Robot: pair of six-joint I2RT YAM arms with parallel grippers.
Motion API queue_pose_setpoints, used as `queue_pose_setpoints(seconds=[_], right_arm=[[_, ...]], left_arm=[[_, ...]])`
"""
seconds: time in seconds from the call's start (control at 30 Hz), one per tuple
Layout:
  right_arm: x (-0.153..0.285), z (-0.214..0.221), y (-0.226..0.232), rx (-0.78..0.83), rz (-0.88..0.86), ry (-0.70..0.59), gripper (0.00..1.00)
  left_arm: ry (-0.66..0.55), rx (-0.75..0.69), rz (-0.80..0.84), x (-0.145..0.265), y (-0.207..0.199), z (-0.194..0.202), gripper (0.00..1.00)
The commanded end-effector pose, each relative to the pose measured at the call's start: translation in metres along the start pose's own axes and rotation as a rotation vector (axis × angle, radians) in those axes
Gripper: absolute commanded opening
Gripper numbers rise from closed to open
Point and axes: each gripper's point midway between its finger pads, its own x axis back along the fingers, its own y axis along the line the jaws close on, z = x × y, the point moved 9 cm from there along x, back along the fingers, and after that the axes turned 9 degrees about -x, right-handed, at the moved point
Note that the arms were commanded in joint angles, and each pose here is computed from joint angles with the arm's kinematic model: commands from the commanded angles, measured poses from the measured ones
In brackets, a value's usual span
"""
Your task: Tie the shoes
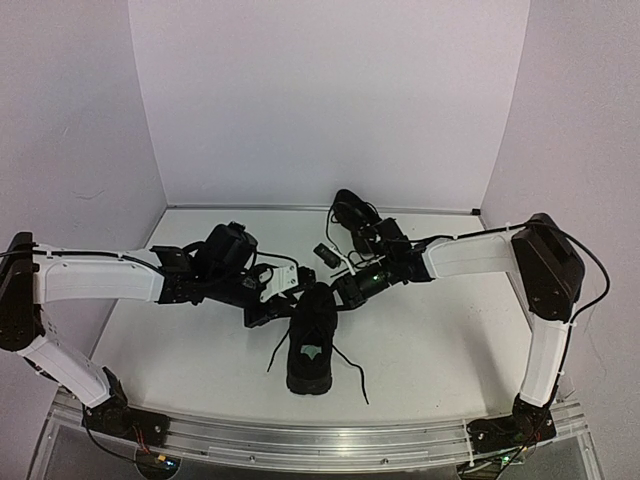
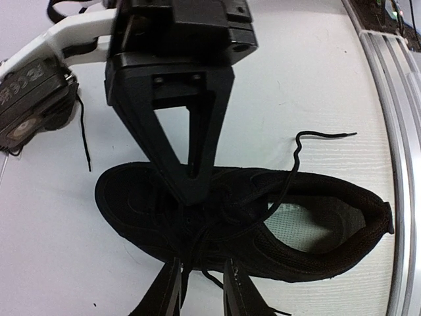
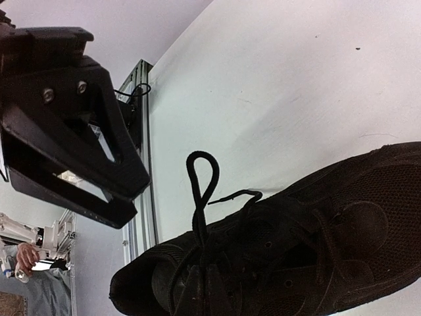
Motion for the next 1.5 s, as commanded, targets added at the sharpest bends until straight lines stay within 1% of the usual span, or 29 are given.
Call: queue_pose_setpoints(seconds=[0.0, 0.1, 0.47, 0.63, 0.77, 0.9, 1.1, 1.3, 1.47], right_arm=[[0.016, -0.010, 0.018, 0.062, -0.010, -0.059, 0.00], [0.016, -0.010, 0.019, 0.064, -0.012, -0.060, 0.00], [0.016, -0.010, 0.020, 0.067, -0.018, -0.060, 0.00], [0.017, -0.009, 0.020, 0.067, -0.018, -0.060, 0.00], [0.017, -0.010, 0.021, 0.070, -0.018, -0.062, 0.00], [0.017, -0.009, 0.021, 0.070, -0.024, -0.058, 0.00], [0.017, -0.009, 0.021, 0.071, -0.026, -0.058, 0.01], [0.017, -0.009, 0.021, 0.071, -0.025, -0.058, 0.02], [0.017, -0.009, 0.021, 0.071, -0.028, -0.056, 0.02]], left_arm=[[-0.036, -0.143, -0.063, 0.000, 0.002, -0.013, 0.24], [-0.031, -0.141, -0.091, -0.004, 0.007, -0.016, 0.24], [-0.039, -0.041, -0.041, -0.032, 0.015, -0.018, 0.24], [-0.022, -0.004, -0.030, -0.040, 0.016, -0.013, 0.23], [-0.019, 0.035, -0.036, -0.038, 0.018, -0.006, 0.19], [-0.027, 0.072, -0.049, -0.034, 0.021, -0.001, 0.21], [-0.045, 0.074, -0.017, -0.037, 0.018, -0.001, 0.20], [-0.049, 0.074, 0.020, -0.042, 0.015, 0.001, 0.17], [-0.042, 0.076, 0.041, -0.044, 0.014, 0.002, 0.07]])
